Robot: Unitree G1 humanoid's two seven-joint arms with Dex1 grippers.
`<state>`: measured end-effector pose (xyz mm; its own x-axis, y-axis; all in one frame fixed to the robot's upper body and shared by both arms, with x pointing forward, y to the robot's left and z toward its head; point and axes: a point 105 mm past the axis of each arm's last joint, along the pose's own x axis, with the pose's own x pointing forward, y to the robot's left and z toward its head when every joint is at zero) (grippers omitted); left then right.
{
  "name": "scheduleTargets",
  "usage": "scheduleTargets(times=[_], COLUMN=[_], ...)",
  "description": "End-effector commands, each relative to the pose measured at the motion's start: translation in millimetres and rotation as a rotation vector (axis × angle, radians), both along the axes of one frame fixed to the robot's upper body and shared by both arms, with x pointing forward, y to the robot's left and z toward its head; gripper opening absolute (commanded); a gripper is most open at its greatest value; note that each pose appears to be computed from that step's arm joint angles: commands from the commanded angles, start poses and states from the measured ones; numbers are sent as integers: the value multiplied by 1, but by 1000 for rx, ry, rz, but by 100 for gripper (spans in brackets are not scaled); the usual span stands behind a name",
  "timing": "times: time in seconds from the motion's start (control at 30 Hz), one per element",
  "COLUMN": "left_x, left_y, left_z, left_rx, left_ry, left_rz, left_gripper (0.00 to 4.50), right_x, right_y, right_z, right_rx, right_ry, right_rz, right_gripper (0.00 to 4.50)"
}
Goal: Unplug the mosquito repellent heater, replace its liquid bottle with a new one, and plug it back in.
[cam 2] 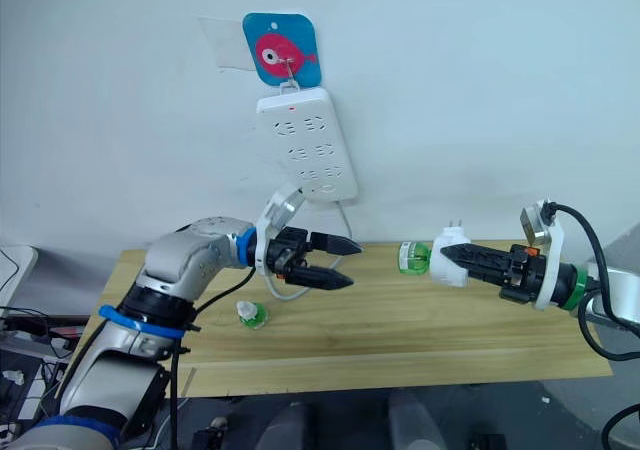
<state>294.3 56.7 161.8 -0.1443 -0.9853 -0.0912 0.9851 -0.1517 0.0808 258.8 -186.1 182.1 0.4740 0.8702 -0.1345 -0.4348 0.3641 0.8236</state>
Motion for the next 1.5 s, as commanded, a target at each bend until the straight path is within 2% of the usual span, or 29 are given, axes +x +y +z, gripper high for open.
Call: scheduleTargets(times=[0.03,0.23,0.37,0.57,1.2,1.3,1.47,1.5], left_x=[-10,1,4,-4,1,2,1,1], left_y=[-6,-20,-22,-36,-48,-49,-51,-51], left_z=[11,19,27,24,24,24,21,21], left_rx=[-102,-247,-334,-380,-385,-384,-375,-375], left_ry=[-400,-890,-1061,-1146,-1189,-1191,-1191,-1191], left_rz=[-57,43,84,28,36,46,35,35], left_gripper=[445,445,445,445,445,385,230,220], right_x=[0,-4,-5,-4,-7,-7,-7,-7], right_y=[1,9,12,18,25,25,27,27], right_z=[16,16,19,24,23,22,22,22], right_rx=[42,60,68,93,99,98,98,98], right_ry=[-57,-65,-82,-110,-107,-107,-108,-108], right_rz=[11,54,66,85,119,122,121,122], right_gripper=[312,312,312,312,312,312,312,312])
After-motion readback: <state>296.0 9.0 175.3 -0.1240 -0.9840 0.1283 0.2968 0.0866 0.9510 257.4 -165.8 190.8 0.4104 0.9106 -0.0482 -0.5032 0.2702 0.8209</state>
